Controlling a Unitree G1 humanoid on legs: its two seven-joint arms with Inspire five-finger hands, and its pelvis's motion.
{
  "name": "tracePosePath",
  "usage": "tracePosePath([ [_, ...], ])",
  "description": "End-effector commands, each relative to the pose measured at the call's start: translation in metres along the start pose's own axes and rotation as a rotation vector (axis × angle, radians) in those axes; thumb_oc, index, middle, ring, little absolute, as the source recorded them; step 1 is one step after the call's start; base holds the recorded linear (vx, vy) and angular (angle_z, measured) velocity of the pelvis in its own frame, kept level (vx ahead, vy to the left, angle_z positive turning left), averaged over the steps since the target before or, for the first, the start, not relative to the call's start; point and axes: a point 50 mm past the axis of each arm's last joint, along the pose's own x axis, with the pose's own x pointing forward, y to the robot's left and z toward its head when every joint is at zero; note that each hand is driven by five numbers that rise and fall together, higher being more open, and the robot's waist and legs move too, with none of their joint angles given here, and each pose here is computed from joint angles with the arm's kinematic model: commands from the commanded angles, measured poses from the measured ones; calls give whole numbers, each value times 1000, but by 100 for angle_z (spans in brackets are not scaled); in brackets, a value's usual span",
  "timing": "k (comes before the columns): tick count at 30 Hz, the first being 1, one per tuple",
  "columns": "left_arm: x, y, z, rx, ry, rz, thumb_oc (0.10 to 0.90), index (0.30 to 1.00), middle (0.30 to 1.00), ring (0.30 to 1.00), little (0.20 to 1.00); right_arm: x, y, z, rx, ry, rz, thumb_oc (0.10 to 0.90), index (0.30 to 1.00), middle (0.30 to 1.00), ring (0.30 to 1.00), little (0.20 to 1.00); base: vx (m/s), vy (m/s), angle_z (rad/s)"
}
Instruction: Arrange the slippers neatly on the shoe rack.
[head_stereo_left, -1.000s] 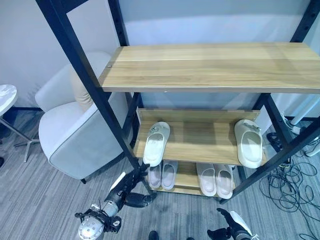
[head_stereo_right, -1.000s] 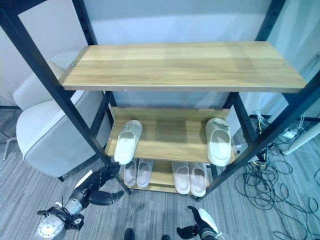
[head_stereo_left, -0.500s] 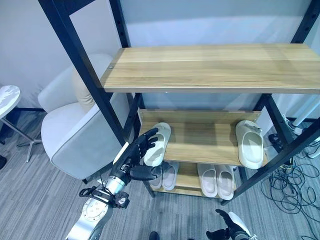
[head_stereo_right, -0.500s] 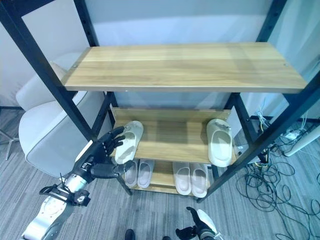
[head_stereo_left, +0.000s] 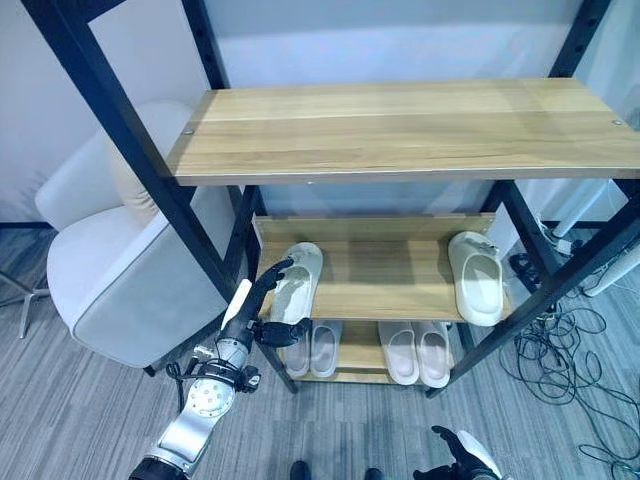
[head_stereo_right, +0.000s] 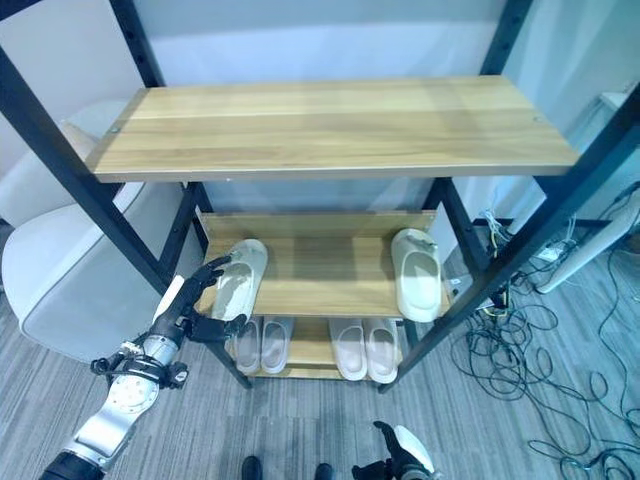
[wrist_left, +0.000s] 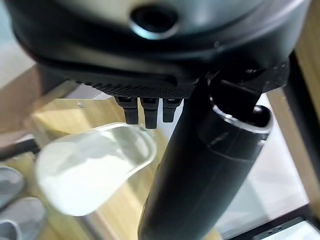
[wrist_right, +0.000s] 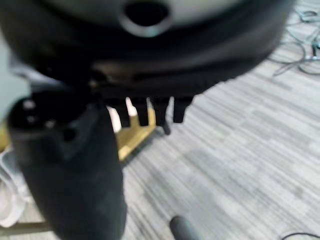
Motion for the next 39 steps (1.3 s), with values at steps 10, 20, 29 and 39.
tracePosePath([
  [10,63,34,44,117,-194,195,800,900,900,900,900,3,-10,9,12,-54,-48,800,900,900,900,900,0,10,-7],
  [20,83,42,67,120,-253,272,800,900,900,900,900,4,-11,13,3,-70,-51,800,900,900,900,900,-8,2,-2],
  [29,80,32,88,-11,-341,263,800,900,900,900,900,6,-11,16,-1,-66,-49,800,900,900,900,900,-23,-5,-8],
  [39,90,48,103,172,-399,292,800,900,900,900,900,5,-10,17,-3,-83,-48,800,900,900,900,900,0,-1,0],
])
